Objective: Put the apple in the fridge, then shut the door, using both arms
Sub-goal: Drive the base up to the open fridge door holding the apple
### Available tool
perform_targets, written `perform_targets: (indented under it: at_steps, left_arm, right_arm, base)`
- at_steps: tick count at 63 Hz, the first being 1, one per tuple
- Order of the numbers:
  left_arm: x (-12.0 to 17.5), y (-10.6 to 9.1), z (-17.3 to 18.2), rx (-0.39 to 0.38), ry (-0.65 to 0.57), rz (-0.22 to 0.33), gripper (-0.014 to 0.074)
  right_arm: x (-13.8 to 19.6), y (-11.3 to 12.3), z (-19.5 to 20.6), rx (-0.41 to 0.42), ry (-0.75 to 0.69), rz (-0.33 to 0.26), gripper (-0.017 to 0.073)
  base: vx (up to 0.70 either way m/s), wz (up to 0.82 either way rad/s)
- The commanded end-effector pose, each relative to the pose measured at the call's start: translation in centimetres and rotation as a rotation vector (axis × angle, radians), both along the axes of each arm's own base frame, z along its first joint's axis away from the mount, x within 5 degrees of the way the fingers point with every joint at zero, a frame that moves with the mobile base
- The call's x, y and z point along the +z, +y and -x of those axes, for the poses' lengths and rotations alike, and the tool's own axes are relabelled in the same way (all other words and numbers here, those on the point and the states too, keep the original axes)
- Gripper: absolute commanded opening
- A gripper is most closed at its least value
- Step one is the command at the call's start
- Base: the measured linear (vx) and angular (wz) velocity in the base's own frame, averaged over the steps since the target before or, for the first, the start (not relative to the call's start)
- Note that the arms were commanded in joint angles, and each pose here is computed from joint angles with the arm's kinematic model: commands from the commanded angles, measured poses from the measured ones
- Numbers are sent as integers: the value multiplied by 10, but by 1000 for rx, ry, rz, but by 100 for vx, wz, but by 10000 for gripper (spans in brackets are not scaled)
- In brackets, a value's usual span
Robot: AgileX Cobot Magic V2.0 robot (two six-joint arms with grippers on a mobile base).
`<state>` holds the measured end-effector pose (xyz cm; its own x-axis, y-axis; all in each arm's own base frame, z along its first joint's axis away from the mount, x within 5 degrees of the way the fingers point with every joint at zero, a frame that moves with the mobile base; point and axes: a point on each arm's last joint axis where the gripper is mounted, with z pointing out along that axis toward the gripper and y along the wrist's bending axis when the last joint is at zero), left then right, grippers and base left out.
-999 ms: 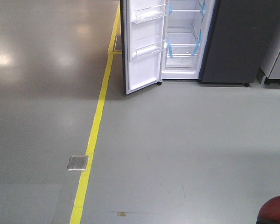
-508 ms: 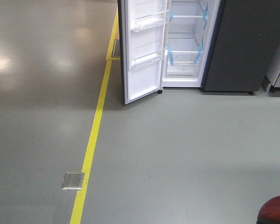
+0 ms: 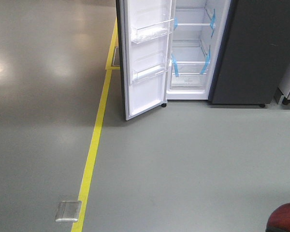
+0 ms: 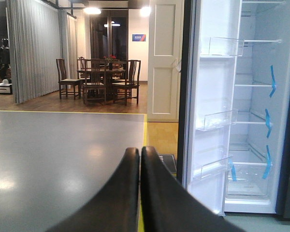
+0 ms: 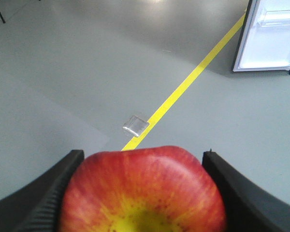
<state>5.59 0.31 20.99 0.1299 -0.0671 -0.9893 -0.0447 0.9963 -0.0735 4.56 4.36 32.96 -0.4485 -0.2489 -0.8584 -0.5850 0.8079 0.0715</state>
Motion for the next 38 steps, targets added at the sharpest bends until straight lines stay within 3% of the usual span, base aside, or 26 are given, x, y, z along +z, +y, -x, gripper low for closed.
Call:
perform_targets:
  at_steps: [1,38]
  left_arm:
    - [-2,0,1,0,-63,13,-6]
    - [-2,0,1,0,-63,13,-6]
  right_arm:
    - [13,1,-3,-19,-77,-47,379]
    - [13,1,-3,-19,-77,-47,379]
  base:
    - [27,-4]
    - [24,-4]
